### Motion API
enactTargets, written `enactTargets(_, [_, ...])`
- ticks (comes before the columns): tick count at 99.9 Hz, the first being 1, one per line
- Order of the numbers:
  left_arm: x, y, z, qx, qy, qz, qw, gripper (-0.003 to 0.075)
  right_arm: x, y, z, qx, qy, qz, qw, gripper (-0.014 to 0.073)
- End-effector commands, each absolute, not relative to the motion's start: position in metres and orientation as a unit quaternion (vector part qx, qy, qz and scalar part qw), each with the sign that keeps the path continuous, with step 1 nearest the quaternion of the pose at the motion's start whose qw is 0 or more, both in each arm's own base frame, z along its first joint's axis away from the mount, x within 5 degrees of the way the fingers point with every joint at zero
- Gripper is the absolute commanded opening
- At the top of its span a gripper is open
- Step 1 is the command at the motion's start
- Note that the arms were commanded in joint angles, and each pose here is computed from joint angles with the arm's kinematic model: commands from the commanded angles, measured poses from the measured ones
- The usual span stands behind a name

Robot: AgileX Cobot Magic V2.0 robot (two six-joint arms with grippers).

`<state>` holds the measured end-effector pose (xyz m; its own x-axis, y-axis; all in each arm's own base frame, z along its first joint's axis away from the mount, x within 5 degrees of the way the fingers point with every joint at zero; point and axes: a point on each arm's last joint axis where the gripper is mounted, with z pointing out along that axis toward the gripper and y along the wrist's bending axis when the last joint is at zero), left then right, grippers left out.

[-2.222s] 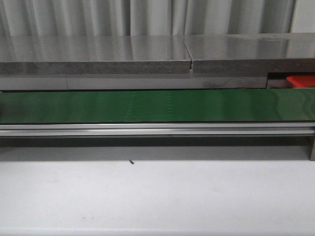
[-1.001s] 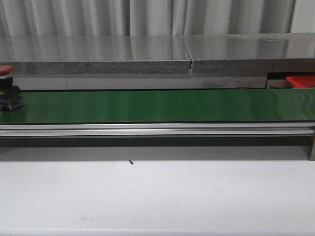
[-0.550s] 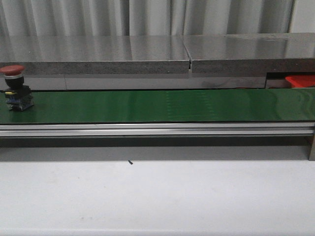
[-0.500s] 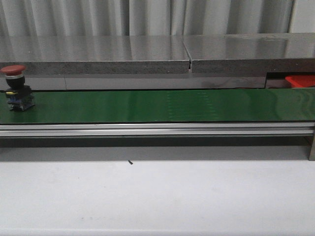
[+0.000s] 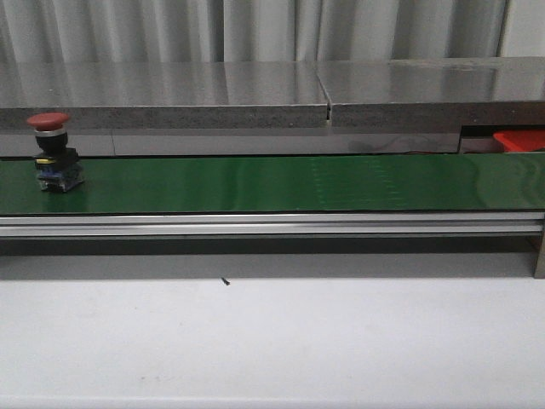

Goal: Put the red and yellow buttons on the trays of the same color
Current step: 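Return the left gripper to the table and grasp another red button, then place the second red button on the belt with the left gripper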

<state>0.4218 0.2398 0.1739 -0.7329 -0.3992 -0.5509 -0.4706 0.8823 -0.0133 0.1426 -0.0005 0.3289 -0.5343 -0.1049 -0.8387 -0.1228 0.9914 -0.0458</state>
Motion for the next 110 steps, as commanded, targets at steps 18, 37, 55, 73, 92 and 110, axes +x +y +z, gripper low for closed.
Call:
enactTargets(18, [0.428, 0.244, 0.212, -0.235, 0.9, 0.083, 0.357, 0.0598, 0.145, -0.001, 0.343, -0.062, 0.853, 0.0, 0.518, -0.0067])
enactTargets(37, [0.429, 0.245, 0.212, -0.235, 0.899, 0.084, 0.361, 0.0386, 0.145, -0.001, 0.343, -0.062, 0.853, 0.0, 0.518, -0.0067])
enactTargets(55, [0.428, 0.245, 0.213, -0.235, 0.899, 0.084, 0.361, 0.0104, 0.145, -0.001, 0.343, -0.062, 0.853, 0.0, 0.518, -0.0067])
enactTargets(73, [0.425, 0.242, 0.232, -0.236, 0.892, 0.085, 0.376, -0.0019, 0.145, -0.001, 0.343, -0.062, 0.853, 0.0, 0.518, -0.0067])
enactTargets(92, [0.413, 0.233, 0.273, -0.237, 0.881, 0.081, 0.402, -0.0019, 0.145, -0.001, 0.343, -0.062, 0.853, 0.0, 0.518, -0.0067])
enactTargets(110, [0.4, 0.211, 0.314, -0.233, 0.878, 0.061, 0.415, -0.0019, 0.145, -0.001, 0.343, -0.062, 0.853, 0.0, 0.518, -0.0067])
